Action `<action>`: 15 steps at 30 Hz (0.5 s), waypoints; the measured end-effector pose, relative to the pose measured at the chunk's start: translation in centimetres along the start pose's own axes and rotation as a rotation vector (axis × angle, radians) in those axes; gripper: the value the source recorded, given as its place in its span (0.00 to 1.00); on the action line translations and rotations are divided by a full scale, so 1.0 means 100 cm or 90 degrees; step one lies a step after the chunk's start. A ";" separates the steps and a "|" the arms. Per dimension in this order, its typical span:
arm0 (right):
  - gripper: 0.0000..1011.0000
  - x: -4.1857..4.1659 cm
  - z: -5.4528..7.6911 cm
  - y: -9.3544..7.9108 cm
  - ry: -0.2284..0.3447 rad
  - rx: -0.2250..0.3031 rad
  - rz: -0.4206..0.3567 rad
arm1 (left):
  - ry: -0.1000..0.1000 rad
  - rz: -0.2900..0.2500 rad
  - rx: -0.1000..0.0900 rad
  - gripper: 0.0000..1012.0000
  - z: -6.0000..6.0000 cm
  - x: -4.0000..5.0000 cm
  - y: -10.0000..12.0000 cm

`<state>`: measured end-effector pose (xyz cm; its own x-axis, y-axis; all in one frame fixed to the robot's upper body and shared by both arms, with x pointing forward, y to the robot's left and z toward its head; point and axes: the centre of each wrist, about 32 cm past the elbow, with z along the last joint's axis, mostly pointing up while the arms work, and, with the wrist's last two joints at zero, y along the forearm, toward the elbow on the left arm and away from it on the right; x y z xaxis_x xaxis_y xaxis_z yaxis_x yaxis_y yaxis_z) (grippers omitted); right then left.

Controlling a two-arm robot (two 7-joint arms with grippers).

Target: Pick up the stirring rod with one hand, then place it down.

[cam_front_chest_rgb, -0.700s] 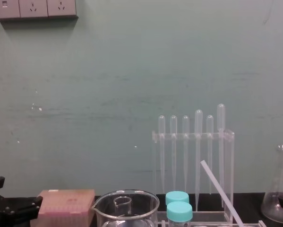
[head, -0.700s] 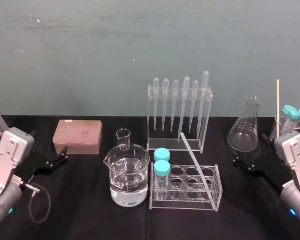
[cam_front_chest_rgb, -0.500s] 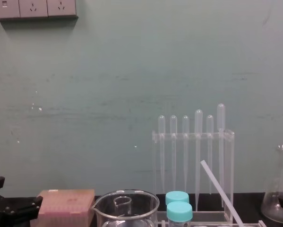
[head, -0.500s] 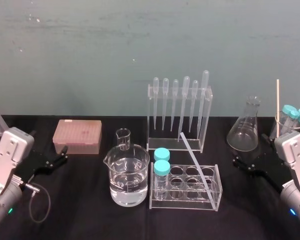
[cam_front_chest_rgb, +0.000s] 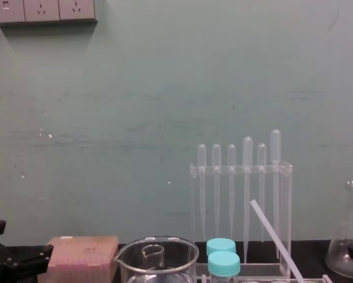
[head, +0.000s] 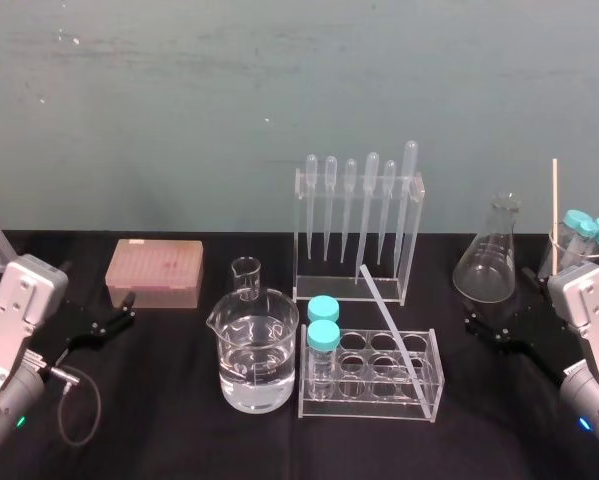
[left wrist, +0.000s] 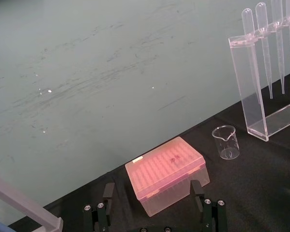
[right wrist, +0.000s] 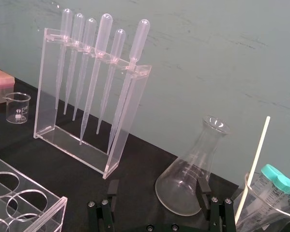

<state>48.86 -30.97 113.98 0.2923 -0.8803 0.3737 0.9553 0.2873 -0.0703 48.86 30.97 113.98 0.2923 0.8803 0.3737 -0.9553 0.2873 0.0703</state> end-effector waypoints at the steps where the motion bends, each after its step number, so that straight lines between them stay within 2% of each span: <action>1: 0.99 0.0000 0.000 0.000 0.000 0.000 0.000 | 0.000 0.000 0.000 0.99 0.000 0.0000 0.000; 15: 0.99 0.0000 0.000 0.000 0.000 0.000 0.000 | 0.000 0.000 0.000 0.99 0.000 0.0000 0.000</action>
<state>48.86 -30.97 113.98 0.2923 -0.8803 0.3737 0.9552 0.2874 -0.0702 48.86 30.97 113.98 0.2923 0.8803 0.3737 -0.9552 0.2873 0.0703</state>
